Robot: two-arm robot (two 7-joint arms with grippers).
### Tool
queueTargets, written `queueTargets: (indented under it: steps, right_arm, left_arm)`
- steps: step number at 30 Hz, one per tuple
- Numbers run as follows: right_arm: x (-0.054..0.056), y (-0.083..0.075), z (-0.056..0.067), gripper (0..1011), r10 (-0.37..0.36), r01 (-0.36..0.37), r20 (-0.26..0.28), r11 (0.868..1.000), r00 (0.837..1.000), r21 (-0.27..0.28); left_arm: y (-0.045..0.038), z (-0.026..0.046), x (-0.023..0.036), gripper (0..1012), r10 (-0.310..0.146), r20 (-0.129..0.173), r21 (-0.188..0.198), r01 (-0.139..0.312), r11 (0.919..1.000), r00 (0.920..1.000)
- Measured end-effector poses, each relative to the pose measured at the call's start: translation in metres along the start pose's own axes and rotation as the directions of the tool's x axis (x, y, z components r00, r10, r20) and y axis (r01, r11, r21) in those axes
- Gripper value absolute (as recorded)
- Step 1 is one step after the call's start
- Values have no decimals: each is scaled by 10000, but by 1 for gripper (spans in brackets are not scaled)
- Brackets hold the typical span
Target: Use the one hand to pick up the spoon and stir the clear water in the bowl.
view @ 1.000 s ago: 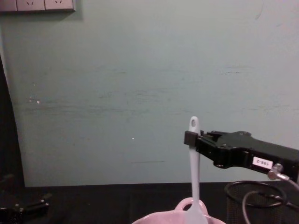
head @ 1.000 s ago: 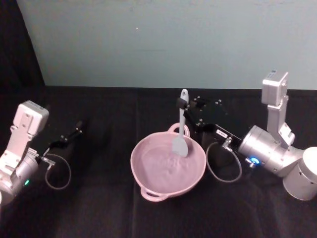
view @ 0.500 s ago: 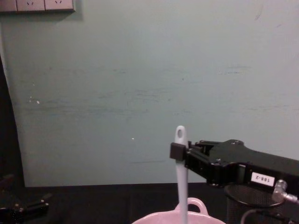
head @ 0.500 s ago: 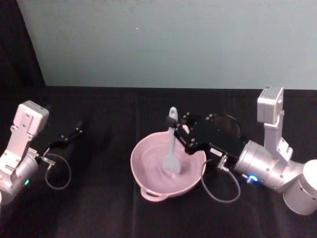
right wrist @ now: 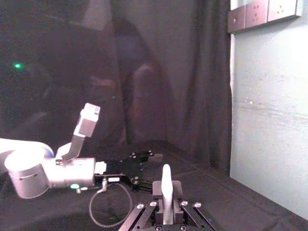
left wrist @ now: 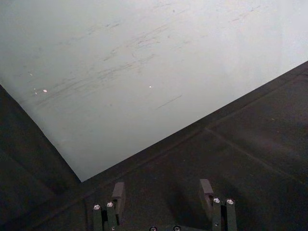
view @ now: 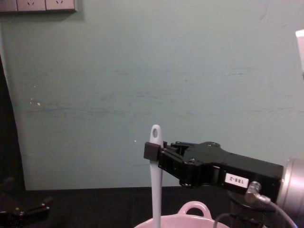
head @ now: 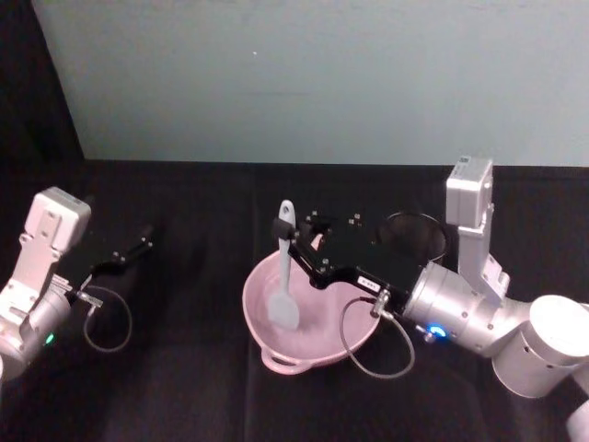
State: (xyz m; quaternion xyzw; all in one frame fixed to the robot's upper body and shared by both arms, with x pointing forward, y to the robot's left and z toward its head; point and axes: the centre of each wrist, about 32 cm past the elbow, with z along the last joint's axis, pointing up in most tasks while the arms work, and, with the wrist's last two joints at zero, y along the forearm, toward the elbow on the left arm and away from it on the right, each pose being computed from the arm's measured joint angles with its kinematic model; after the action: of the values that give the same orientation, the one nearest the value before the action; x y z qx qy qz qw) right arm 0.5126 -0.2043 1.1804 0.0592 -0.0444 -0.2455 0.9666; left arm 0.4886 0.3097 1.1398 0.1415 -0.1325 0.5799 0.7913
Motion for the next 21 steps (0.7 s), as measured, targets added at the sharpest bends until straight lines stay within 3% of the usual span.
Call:
queueTargets:
  steps: [10,21]
  right_arm:
    - [170,74,-45,114,-603,600,-250,9981,9979,-103]
    - [389,-127,37,113,-1447,1460,376,9886,9888,-368]
  left_arm:
    - [0,0,0,1005,1,0,0,-1,10000,10000]
    - [0,0,0,1005,0,0,0,0,10000,10000]
